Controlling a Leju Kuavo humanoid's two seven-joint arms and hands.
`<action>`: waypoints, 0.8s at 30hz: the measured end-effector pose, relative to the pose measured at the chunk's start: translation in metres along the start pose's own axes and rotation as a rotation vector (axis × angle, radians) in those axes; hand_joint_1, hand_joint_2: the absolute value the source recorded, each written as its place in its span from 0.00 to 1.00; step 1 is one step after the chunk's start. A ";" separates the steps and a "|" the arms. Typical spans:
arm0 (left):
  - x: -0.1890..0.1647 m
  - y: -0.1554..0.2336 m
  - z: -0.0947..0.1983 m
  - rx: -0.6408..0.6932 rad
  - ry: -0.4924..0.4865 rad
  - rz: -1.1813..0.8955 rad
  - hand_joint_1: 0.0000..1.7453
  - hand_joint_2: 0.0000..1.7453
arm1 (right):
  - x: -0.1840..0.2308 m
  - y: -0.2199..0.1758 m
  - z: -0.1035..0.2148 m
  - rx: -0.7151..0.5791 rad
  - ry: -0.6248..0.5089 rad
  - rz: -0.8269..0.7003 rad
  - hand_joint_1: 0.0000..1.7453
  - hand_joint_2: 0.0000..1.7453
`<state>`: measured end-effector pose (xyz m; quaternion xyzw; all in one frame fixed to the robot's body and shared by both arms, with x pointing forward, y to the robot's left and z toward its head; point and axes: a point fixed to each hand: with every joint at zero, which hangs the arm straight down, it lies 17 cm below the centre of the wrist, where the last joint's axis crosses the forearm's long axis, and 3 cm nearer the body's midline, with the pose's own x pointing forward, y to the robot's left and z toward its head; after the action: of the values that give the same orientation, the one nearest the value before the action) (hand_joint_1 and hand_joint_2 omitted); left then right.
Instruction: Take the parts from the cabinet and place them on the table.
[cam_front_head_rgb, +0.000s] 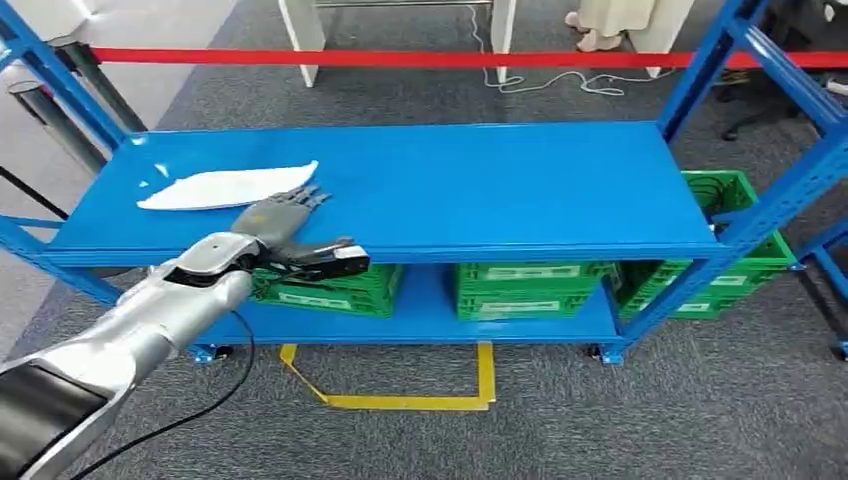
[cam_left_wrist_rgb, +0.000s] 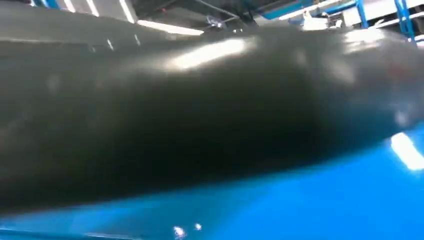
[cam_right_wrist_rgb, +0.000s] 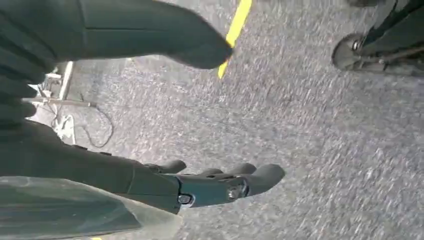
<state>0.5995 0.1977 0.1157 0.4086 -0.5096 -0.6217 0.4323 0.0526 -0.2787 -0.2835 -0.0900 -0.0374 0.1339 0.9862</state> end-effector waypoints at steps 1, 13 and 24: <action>-0.004 -0.004 0.001 -0.007 0.022 0.002 0.00 0.00 | -0.002 0.000 0.000 -0.002 0.012 -0.001 0.00 0.00; -0.014 0.032 -0.003 0.167 0.143 0.115 0.00 0.00 | -0.005 0.002 0.000 0.002 0.019 -0.005 0.00 0.00; -0.034 0.039 0.002 0.223 0.229 0.105 0.00 0.00 | 0.002 0.003 0.001 0.012 -0.013 0.012 0.00 1.00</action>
<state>0.6126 0.2269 0.1567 0.4952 -0.5435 -0.4872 0.4712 0.0534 -0.2748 -0.2834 -0.0835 -0.0424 0.1409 0.9856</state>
